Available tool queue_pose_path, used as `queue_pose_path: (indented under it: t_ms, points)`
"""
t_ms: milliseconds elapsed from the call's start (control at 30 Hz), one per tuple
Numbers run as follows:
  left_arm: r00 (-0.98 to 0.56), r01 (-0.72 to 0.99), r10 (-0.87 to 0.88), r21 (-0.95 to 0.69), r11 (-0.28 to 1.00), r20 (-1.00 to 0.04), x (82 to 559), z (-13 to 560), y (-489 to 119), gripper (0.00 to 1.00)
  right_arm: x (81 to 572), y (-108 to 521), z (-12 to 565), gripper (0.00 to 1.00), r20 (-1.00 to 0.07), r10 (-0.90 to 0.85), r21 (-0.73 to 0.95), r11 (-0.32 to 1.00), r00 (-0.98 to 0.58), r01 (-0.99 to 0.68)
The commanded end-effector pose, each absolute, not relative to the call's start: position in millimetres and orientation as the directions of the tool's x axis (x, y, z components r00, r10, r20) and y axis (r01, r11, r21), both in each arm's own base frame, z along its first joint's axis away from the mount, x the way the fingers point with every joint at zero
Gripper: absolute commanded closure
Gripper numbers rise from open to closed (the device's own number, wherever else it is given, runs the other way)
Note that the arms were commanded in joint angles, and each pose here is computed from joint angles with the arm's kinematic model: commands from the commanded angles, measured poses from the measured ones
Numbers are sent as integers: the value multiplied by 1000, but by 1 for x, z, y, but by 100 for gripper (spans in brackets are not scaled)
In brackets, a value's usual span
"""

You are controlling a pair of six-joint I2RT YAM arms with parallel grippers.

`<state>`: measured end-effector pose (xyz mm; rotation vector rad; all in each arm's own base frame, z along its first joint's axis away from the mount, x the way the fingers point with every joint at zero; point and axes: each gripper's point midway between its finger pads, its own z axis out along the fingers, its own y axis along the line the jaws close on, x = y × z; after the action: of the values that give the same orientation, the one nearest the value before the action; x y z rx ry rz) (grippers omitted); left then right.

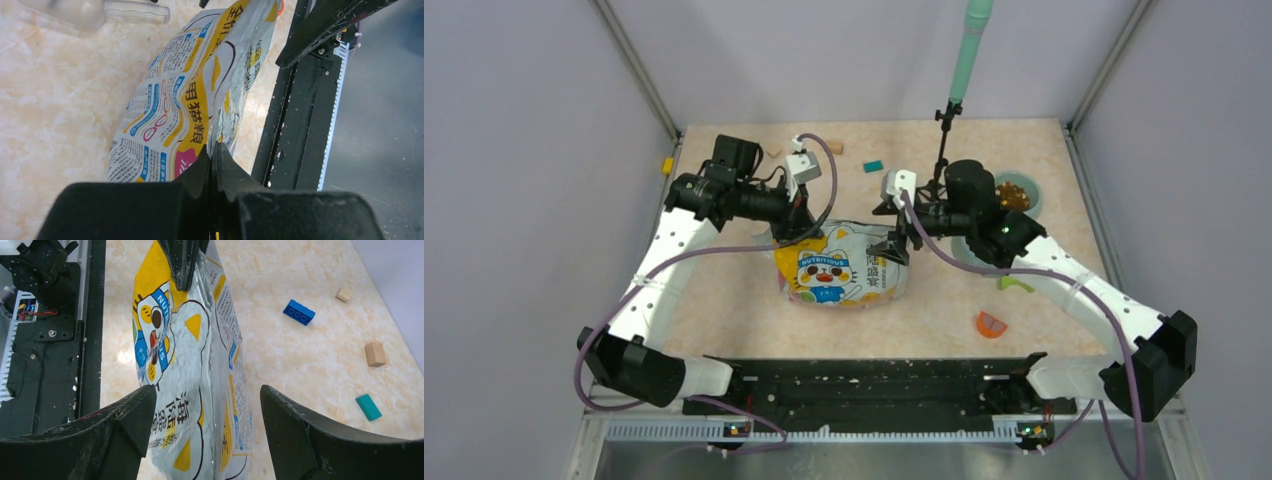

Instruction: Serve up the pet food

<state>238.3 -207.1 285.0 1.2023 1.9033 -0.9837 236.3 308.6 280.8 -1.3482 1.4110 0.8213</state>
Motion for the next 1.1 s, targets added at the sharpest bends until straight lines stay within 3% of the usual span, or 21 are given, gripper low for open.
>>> queue_pose_path:
  t_ms: [0,133,233,267,400,533,633,800,967,1000,1067]
  points:
    - [-264,958,315,-209,197,-912,229,333,-220,100,233,329,301,27,-937,-271,-253,83,222,-964]
    - [-273,955,303,-221,197,-913,229,334,-222,100,226,343,286,54,-922,-315,-245,28,224,-969]
    - [-292,949,310,-234,210,-905,231,332,-221,100,226,343,286,94,-925,-313,-238,39,215,-970]
    - [-303,945,316,-242,218,-899,230,331,-220,100,227,342,289,100,-926,-311,-239,49,213,-970]
    - [-351,925,339,-266,271,-873,229,326,-211,100,221,332,302,100,-943,-302,-164,61,138,-985]
    - [-406,899,335,-306,312,-850,225,324,-196,100,200,316,318,100,-966,-247,95,-71,-75,-993]
    - [-449,876,338,-334,348,-827,222,314,-185,100,189,307,319,100,-923,-268,320,-144,-275,-936]
    - [-496,845,331,-357,398,-803,219,301,-177,100,189,308,285,100,-761,-391,593,-97,-517,-799]
    - [-505,825,312,-343,450,-805,227,300,-173,100,211,310,279,100,-757,-398,552,33,-518,-833]
    - [-503,820,307,-334,465,-808,230,301,-172,100,218,309,278,98,-764,-392,529,74,-512,-845]
    - [-501,799,287,-309,516,-816,242,303,-168,100,229,307,280,75,-784,-376,477,143,-494,-867]
